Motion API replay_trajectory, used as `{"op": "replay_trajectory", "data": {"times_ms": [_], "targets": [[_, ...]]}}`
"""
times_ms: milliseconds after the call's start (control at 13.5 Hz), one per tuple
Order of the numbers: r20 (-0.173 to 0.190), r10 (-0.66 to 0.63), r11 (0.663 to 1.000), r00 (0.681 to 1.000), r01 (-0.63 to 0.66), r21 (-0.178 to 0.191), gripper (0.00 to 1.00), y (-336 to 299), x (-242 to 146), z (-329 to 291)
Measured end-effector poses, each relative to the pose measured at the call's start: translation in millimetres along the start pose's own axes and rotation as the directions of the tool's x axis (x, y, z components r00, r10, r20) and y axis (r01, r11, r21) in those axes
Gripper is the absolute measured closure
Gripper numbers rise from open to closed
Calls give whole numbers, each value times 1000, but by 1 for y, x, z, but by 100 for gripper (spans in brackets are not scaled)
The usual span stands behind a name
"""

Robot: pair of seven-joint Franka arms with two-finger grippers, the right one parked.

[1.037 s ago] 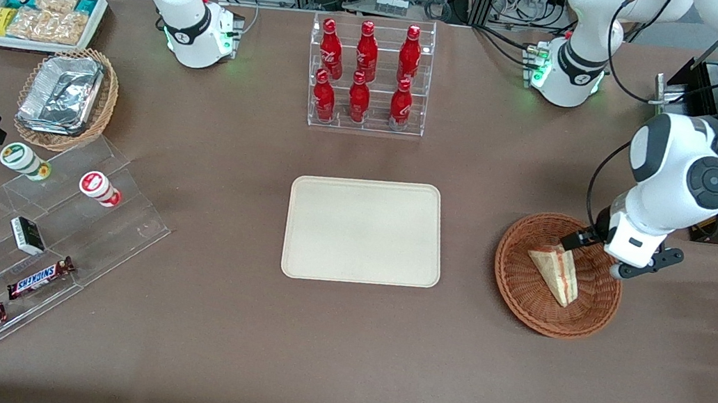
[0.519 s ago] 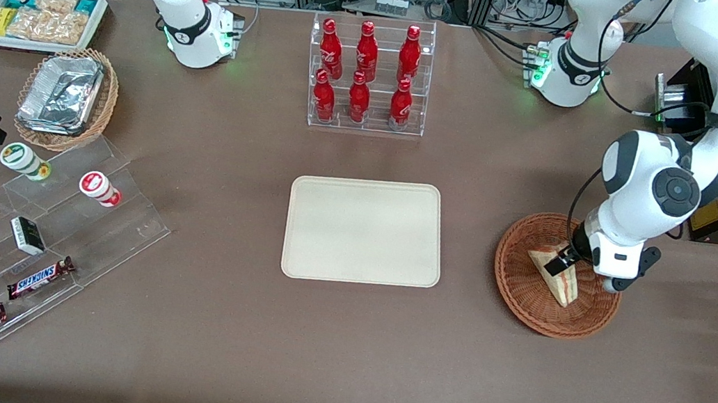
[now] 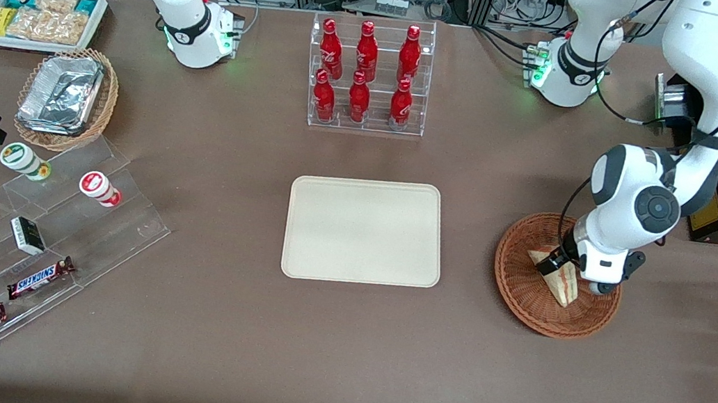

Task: Place sandwich from basket to tray
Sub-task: 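Lower the open left gripper around the sandwich and close it, then lift the sandwich and carry it over the cream tray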

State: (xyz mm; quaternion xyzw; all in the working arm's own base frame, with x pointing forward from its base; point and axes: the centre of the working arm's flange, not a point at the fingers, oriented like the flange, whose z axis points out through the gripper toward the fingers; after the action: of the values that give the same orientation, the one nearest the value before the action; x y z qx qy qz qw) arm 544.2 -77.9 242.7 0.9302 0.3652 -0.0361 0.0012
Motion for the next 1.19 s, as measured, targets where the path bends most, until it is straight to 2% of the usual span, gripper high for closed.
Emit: {"op": "replay_trajectory", "data": {"times_ms": [74,296,444,593,667,889,1185], "targets": [[-2,8,1000,1000,-8,8,4,0,0,3],[-28,51,998,998,-50,35,38,0,1,2],[-26,71,995,997,-69,65,58,1,1,-3],[-5,93,989,996,-92,115,67,9,-2,-20],[1,107,986,994,-107,128,69,20,-6,-35],[-10,171,979,985,-169,116,81,65,-28,-84],[43,285,957,957,-287,50,81,128,-106,-90]]}}
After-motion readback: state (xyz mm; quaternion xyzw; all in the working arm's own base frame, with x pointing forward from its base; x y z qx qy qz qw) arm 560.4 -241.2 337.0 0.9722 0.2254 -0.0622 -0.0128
